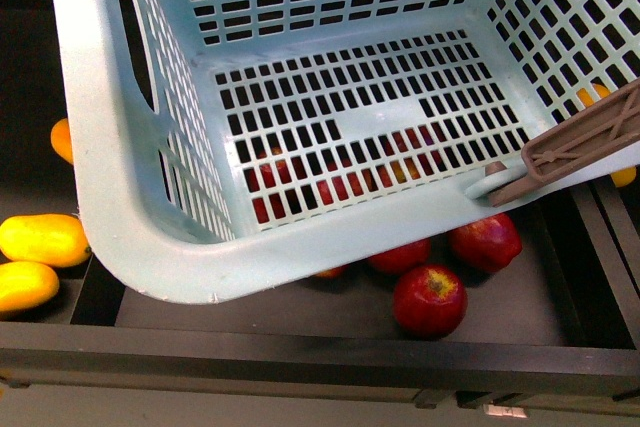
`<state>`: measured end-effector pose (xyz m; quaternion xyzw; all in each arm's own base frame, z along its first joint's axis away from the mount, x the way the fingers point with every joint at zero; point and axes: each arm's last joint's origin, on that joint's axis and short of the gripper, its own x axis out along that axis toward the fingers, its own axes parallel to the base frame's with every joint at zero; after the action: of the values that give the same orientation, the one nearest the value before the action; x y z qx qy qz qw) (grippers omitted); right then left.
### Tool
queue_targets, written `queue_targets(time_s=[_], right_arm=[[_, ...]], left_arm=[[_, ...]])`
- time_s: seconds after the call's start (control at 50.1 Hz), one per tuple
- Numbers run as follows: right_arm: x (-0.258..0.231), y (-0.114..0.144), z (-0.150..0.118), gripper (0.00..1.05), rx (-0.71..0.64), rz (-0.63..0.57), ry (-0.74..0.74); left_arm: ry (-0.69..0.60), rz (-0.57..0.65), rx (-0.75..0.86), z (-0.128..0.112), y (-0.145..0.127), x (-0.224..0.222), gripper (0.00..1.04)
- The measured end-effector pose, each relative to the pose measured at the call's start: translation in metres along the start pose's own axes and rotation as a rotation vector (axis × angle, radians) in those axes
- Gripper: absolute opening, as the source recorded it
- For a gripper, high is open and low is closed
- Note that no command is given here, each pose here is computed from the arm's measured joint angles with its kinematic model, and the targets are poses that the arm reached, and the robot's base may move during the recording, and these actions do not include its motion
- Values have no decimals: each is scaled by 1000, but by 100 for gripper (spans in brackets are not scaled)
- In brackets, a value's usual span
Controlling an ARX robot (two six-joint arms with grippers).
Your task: Pick lemon and mango into basket
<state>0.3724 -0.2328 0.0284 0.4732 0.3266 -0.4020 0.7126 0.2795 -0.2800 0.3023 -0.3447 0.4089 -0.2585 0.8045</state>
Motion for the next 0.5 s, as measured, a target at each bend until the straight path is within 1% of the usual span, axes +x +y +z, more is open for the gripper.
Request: queue_targets(time_s=[0.499], right_arm=[[28, -5, 0, 96, 27, -52, 22]], left_arm=[[0, 0, 0, 0, 0, 0, 5]])
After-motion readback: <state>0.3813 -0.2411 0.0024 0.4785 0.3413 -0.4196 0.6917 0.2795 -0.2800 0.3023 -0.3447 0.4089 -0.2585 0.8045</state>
